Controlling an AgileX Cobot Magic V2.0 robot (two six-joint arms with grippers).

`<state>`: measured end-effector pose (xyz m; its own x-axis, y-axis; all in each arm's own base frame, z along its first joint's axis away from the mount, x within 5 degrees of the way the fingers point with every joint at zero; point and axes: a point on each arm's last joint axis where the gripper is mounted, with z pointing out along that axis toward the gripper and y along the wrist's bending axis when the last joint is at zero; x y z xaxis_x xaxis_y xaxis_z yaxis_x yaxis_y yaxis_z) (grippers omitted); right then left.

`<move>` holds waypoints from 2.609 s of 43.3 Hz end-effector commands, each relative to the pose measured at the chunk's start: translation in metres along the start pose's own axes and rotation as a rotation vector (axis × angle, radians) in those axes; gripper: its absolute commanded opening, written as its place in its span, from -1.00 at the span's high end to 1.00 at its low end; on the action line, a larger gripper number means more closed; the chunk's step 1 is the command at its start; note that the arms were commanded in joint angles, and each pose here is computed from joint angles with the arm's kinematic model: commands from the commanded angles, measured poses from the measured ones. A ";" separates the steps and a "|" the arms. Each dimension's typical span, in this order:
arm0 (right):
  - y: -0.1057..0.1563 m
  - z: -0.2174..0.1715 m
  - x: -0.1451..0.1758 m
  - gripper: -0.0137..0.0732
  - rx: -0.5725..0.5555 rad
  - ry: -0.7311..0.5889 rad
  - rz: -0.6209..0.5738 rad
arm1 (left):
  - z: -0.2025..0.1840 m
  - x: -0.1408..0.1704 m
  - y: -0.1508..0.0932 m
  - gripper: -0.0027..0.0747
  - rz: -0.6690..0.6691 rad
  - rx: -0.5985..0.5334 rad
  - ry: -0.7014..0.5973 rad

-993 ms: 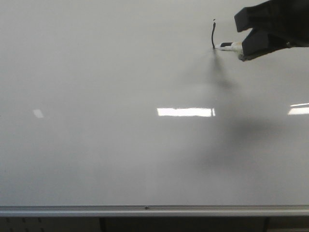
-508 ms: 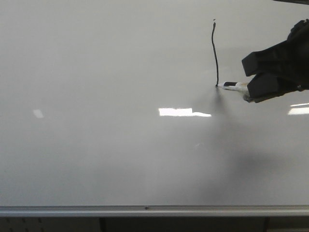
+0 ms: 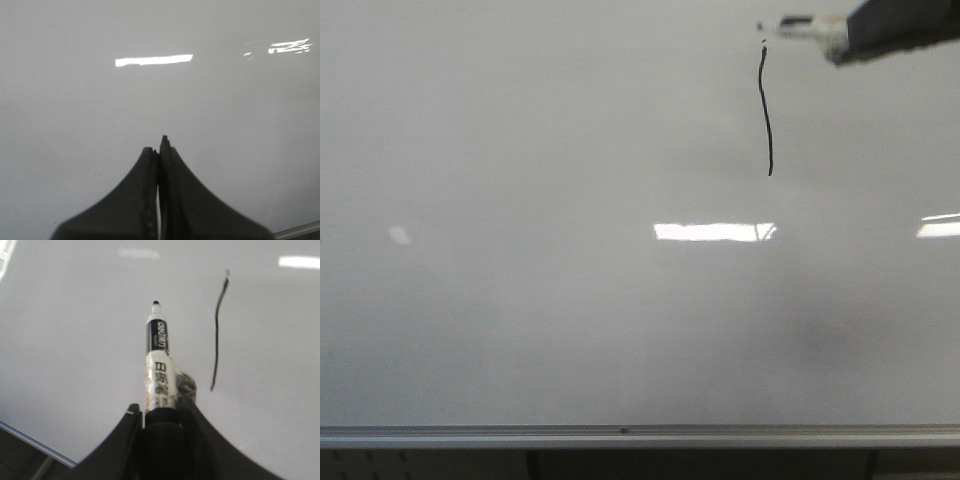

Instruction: Write number 1 on whiteboard

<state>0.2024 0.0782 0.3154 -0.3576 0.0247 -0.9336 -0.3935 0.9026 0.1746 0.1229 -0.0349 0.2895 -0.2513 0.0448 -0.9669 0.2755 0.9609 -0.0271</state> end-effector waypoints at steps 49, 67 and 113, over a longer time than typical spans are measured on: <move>0.074 -0.009 -0.050 0.82 -0.617 0.492 -0.619 | 0.055 -0.070 -0.151 -0.69 0.780 0.699 0.342; 0.086 -0.005 -0.053 0.82 -0.592 0.408 -0.683 | 0.067 -0.084 -0.169 -0.57 0.772 0.725 0.363; 0.093 -0.007 -0.053 0.82 -0.655 0.397 -0.618 | 0.067 -0.083 -0.170 0.98 0.756 0.736 0.376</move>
<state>0.1809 0.1559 0.3662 -0.1638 -0.6887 -0.7063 -0.9616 0.2713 -0.0416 0.1580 -0.2194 0.3369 -0.0135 0.8192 -0.5734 0.9447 0.1984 0.2612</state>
